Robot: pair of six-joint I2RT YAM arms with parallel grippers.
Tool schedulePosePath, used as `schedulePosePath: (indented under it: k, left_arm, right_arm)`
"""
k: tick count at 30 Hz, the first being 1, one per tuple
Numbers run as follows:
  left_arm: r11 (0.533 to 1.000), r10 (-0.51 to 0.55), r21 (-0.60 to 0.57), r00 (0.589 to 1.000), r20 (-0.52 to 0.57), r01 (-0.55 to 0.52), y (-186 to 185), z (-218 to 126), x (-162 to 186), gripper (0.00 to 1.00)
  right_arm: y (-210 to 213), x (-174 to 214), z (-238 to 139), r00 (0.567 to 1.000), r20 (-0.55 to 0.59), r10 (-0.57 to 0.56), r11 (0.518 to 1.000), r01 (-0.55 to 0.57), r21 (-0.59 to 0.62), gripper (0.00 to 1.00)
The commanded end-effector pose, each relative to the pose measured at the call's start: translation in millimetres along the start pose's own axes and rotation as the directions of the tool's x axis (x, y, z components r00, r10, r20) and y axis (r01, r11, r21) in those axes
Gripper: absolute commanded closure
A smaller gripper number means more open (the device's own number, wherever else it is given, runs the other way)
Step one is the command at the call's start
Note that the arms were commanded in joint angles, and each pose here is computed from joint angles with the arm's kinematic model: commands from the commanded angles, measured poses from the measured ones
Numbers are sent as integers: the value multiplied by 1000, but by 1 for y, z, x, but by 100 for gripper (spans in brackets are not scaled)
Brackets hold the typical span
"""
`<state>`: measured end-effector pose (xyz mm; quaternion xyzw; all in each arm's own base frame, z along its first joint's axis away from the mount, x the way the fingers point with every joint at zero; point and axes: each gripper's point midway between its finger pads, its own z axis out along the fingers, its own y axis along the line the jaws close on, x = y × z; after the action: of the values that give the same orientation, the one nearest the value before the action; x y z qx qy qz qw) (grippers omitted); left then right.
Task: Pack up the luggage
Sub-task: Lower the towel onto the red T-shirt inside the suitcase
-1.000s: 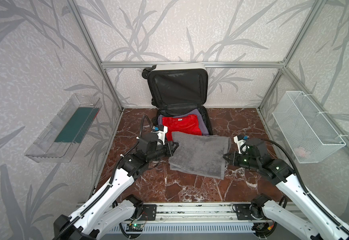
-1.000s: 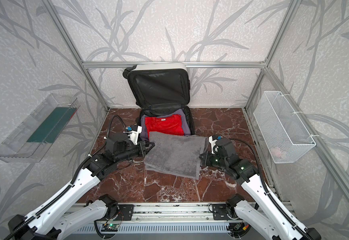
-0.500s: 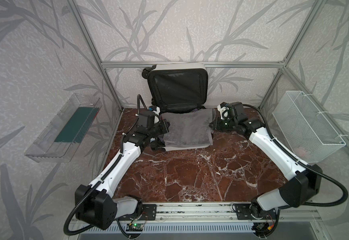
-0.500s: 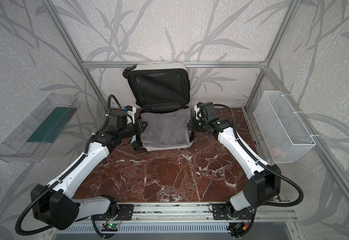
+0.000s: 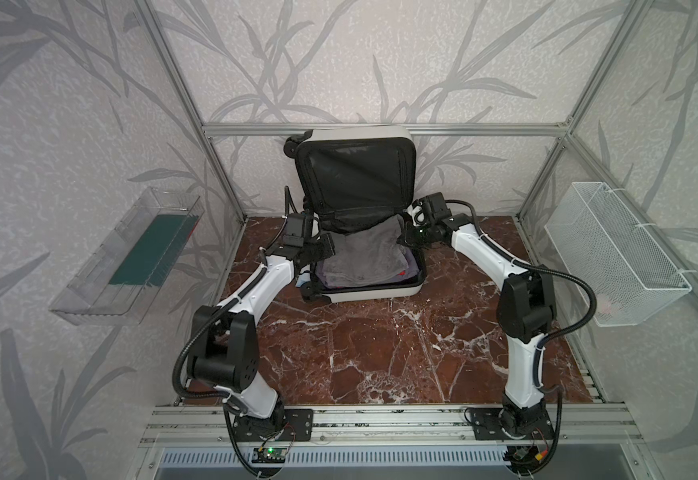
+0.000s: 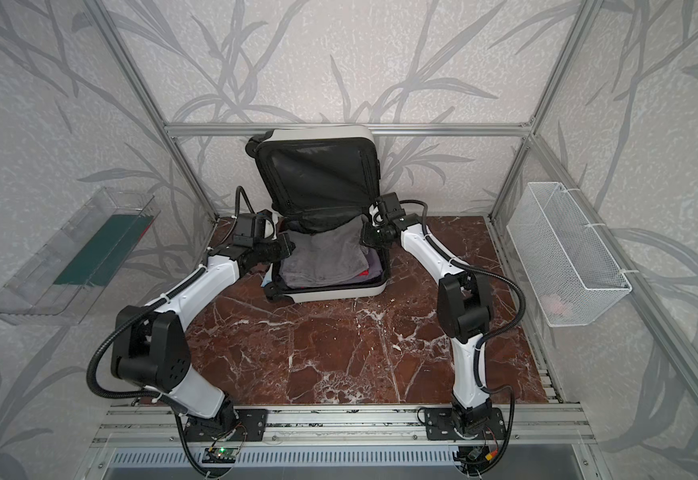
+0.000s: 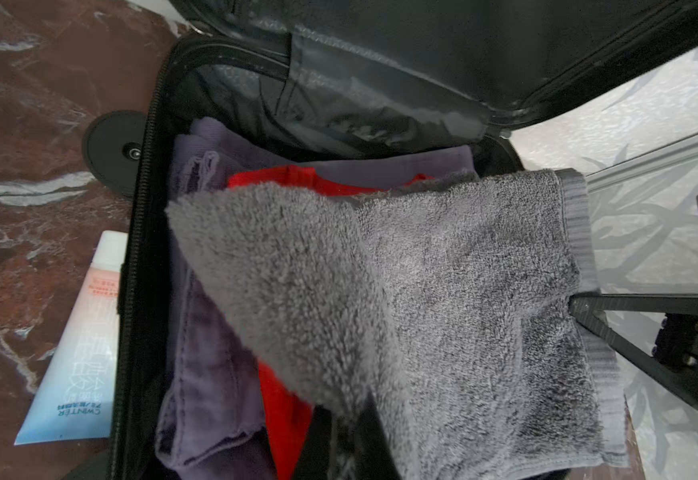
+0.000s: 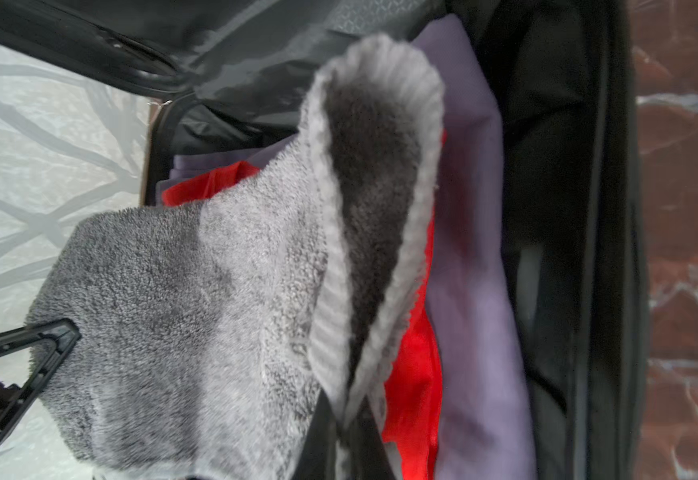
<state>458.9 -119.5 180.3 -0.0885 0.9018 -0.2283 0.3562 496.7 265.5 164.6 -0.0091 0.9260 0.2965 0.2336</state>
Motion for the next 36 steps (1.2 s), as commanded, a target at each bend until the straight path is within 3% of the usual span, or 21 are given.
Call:
schedulePosePath:
  k: [1,3,7,8,10,13,20,27,36]
  left_arm:
    - [1000,26,6,999,26,-26,3,6,-20,100]
    - [1000,18,-4,1000,1,-18,10,14,-17,96]
    - [1000,15,-10,1000,6,-15,16,13,-23,60]
    - [1000,14,-12,1000,12,-14,17,11,-26,51]
    - [1000,16,-18,1000,25,-16,18,3,-33,33]
    - [1000,22,-9,997,68,-21,13,-14,-48,20]
    - [993,-11,118,993,121,-3,-32,-37,-67,14]
    - [986,35,159,999,30,-40,-69,-5,-36,14]
    - [1000,-6,14,997,-71,7,-17,42,27,14]
  right_arm:
    - [-3,-15,7,999,2,-35,999,35,-5,100]
    - [-14,-14,15,999,-30,-30,999,30,15,96]
    - [-27,-20,8,999,-26,-35,999,36,41,62]
    - [-28,-22,4,999,-22,-38,999,38,38,58]
    - [-23,-26,-12,999,-4,-52,998,52,28,52]
    - [-17,-30,-37,996,34,-80,996,79,31,50]
    - [11,-22,-56,996,74,-41,996,47,-79,52]
    - [31,1,-25,999,28,-26,992,29,-123,53]
    - [-3,45,17,998,-40,57,996,-60,-63,53]
